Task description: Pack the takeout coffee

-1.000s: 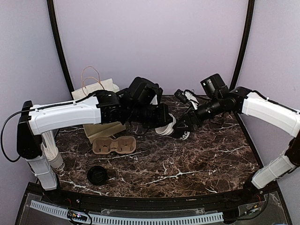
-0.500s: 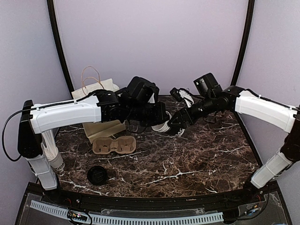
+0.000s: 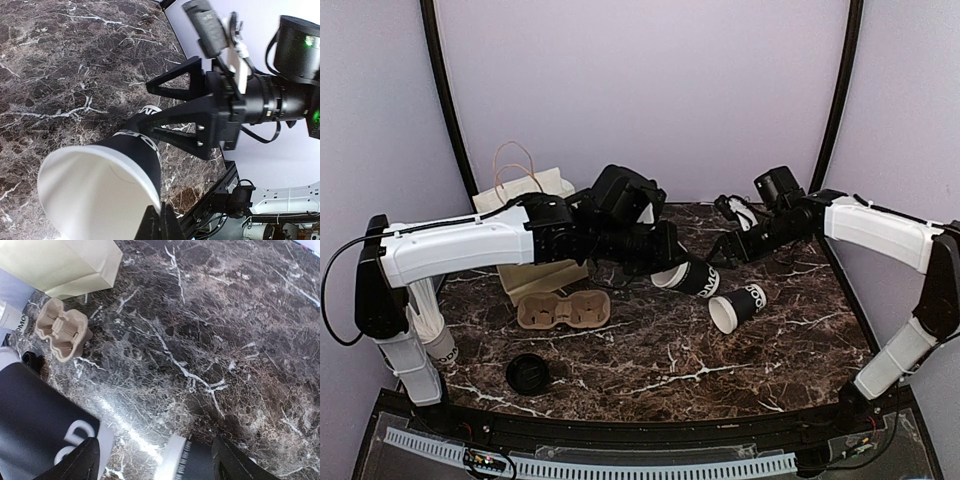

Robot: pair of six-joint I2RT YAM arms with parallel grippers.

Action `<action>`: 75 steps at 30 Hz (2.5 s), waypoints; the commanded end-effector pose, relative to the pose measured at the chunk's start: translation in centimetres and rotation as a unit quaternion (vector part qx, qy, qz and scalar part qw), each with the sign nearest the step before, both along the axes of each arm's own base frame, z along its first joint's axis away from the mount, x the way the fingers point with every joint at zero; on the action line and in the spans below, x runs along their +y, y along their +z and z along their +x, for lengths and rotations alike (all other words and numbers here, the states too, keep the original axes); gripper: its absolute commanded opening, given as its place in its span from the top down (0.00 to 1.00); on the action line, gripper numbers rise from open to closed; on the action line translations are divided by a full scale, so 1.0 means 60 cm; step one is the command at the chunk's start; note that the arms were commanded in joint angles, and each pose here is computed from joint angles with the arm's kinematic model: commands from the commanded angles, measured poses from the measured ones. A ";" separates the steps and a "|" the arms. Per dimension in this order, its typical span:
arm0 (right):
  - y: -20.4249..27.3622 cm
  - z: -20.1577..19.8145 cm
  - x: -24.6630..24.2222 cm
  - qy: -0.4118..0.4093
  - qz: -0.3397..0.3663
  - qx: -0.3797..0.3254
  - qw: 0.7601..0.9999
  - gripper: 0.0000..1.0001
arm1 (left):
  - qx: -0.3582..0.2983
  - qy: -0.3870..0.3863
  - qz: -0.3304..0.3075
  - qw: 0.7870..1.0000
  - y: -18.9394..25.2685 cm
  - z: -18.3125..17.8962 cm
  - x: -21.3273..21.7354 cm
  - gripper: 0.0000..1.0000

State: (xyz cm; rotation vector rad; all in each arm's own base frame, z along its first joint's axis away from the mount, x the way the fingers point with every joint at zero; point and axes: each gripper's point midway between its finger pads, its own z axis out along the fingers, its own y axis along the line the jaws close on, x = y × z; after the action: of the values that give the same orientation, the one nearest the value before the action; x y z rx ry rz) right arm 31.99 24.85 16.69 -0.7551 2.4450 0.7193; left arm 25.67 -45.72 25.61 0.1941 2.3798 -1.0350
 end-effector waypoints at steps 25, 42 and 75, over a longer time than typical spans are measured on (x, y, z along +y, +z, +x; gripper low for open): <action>-0.056 -0.134 -0.087 0.169 -0.264 -0.175 0.933 0.37 | 0.014 -0.129 0.340 0.932 -0.130 -0.095 0.081 1.00; -0.096 -0.144 -0.095 0.179 -0.328 -0.165 0.913 0.42 | 0.049 -0.128 0.314 0.940 -0.171 -0.119 0.064 0.70; -0.096 -0.056 -0.059 0.125 -0.409 -0.167 0.888 0.46 | -0.050 0.042 0.217 0.974 -0.024 -0.076 0.178 0.58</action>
State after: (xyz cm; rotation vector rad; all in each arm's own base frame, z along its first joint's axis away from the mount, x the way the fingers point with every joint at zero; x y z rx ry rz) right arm 27.73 21.96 9.42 -1.4047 2.3369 -0.2615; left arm 20.75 -36.14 22.27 0.3602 2.5202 -0.4067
